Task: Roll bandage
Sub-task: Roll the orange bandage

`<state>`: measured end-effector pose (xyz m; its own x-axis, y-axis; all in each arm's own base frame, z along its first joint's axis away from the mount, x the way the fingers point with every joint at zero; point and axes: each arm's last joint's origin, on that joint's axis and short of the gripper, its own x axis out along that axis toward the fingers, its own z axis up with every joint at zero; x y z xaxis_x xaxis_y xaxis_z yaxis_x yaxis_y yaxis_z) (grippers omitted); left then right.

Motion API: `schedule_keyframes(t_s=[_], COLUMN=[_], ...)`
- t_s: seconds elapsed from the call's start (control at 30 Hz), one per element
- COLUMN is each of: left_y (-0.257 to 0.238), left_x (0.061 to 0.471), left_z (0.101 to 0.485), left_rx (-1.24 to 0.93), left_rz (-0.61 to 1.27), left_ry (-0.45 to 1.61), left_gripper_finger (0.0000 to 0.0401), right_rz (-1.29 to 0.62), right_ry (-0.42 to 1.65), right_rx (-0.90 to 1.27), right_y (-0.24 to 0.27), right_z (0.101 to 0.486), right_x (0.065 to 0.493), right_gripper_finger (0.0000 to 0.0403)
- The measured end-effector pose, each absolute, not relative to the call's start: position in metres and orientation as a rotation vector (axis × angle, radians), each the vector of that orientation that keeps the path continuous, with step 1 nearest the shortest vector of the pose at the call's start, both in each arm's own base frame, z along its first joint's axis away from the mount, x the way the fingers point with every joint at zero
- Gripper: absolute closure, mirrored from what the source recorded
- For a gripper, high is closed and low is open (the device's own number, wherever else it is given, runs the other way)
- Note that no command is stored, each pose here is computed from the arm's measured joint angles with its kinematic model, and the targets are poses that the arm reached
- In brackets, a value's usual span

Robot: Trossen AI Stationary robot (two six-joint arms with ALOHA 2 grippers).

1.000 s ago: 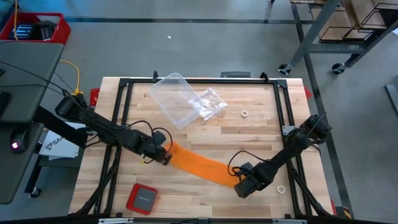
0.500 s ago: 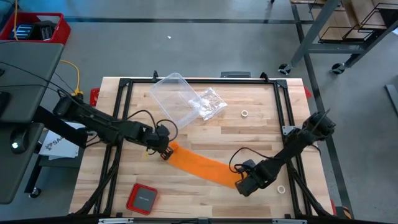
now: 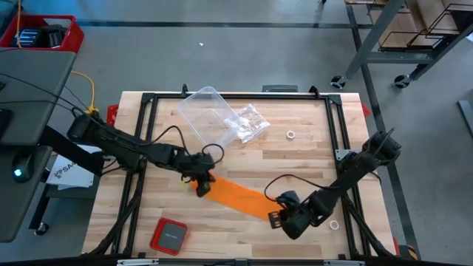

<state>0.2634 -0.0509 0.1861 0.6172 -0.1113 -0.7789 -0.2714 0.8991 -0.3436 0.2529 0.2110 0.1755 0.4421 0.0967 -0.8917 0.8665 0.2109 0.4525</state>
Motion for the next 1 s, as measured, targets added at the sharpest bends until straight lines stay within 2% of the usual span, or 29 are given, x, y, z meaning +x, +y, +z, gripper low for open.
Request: schedule_keyframes(t_s=[0.23,0.37,0.77,1.0], left_y=[-0.046,-0.045,-0.040,-0.037], left_x=[0.270,0.272,0.270,0.262], left_z=[0.148,0.138,0.143,0.141], left_rx=[-0.466,-0.447,-0.458,-0.434], left_rz=[0.105,0.180,0.378,0.470], left_ry=[1.103,1.120,1.040,1.084], left_gripper_finger=[0.0401,0.0401,0.0401,0.0401], right_rz=[-0.664,-0.673,-0.687,-0.698], right_ry=[0.909,0.906,0.891,0.897], right_rx=[1.290,1.299,1.310,1.295], right_y=[0.214,0.213,0.211,0.210], right_z=[0.173,0.173,0.173,0.172], right_x=[0.259,0.259,0.261,0.260], right_gripper_finger=[0.0403,0.0403,0.0403,0.0403])
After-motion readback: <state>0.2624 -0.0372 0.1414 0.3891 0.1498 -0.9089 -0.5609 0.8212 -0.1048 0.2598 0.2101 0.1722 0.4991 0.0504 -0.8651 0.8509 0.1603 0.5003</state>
